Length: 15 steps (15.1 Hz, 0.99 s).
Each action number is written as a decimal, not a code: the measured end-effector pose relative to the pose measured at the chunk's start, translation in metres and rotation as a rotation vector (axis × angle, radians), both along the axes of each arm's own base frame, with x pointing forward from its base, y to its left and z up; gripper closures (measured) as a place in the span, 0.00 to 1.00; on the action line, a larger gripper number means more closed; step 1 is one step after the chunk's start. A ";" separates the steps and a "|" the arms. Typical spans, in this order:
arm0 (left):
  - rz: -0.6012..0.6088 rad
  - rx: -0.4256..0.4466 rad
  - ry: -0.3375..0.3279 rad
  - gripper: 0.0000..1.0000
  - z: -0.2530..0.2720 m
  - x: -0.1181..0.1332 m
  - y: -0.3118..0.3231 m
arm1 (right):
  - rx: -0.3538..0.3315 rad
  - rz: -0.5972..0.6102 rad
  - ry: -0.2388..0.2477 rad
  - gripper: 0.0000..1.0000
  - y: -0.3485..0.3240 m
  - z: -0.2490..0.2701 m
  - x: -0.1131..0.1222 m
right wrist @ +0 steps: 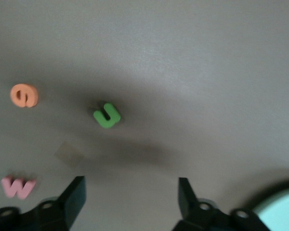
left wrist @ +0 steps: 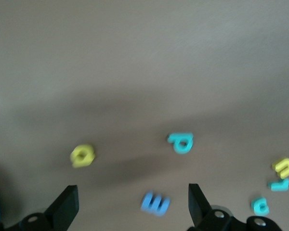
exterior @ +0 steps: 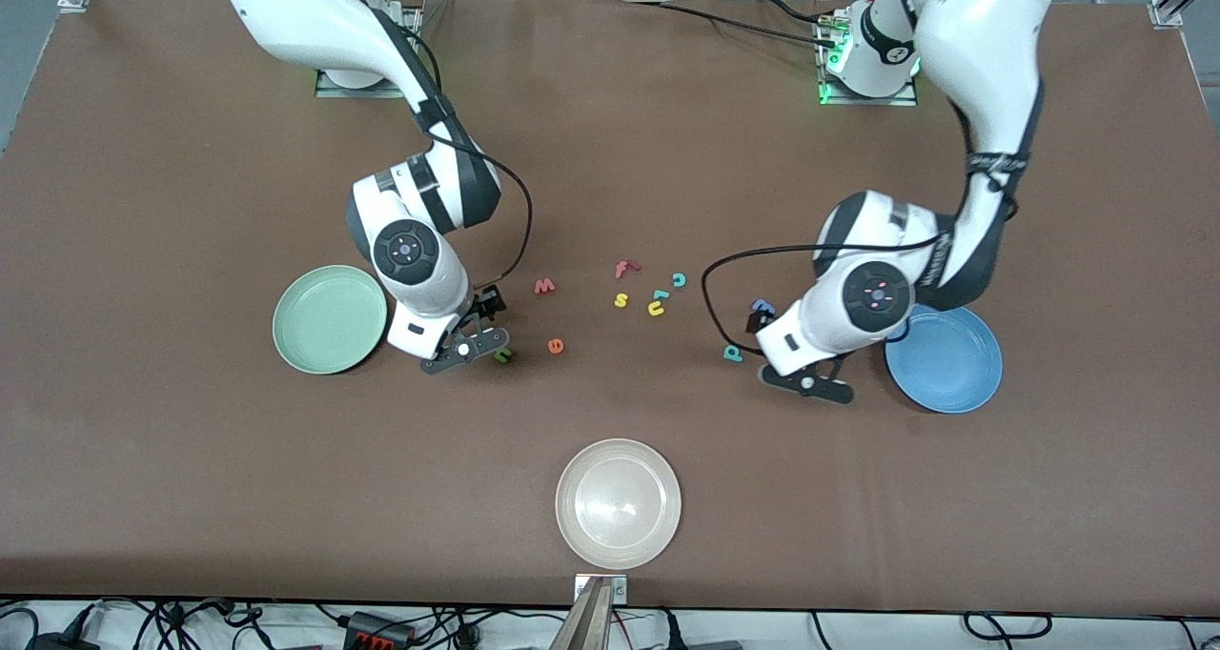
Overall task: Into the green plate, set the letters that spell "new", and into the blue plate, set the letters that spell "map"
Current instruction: 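Grasp the green u with the right gripper while the left gripper grasps teal p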
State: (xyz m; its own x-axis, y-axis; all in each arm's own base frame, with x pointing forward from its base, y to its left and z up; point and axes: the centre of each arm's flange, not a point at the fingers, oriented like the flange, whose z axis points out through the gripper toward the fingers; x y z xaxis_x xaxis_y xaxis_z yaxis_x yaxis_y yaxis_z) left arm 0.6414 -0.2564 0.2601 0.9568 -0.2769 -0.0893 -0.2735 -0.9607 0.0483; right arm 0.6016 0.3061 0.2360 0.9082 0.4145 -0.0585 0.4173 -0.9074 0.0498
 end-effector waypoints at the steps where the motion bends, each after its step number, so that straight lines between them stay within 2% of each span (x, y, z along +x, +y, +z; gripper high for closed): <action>1: -0.019 -0.010 -0.019 0.00 -0.011 0.001 -0.007 | 0.001 0.002 -0.005 0.16 0.001 -0.010 0.001; 3: -0.042 -0.020 -0.038 0.00 -0.027 0.000 -0.020 | 0.003 0.005 -0.010 0.26 0.003 -0.024 0.003; 6: -0.069 -0.033 -0.065 0.00 -0.046 -0.006 -0.042 | 0.012 0.020 -0.024 0.27 0.016 -0.026 0.007; 8: -0.081 -0.031 -0.055 0.01 -0.062 -0.011 -0.048 | 0.018 0.036 -0.035 0.30 0.029 -0.026 0.008; 12: -0.106 -0.023 -0.030 0.07 -0.083 -0.019 -0.055 | 0.021 0.057 -0.042 0.32 0.044 -0.033 0.010; 13: -0.109 -0.022 -0.028 0.13 -0.085 -0.019 -0.056 | 0.020 0.060 -0.042 0.32 0.044 -0.035 0.011; 14: -0.110 -0.022 -0.026 0.13 -0.087 -0.019 -0.055 | 0.019 0.061 -0.041 0.33 0.045 -0.039 0.012; 15: -0.109 -0.020 -0.024 0.17 -0.089 -0.020 -0.055 | 0.018 0.065 -0.040 0.33 0.045 -0.042 0.012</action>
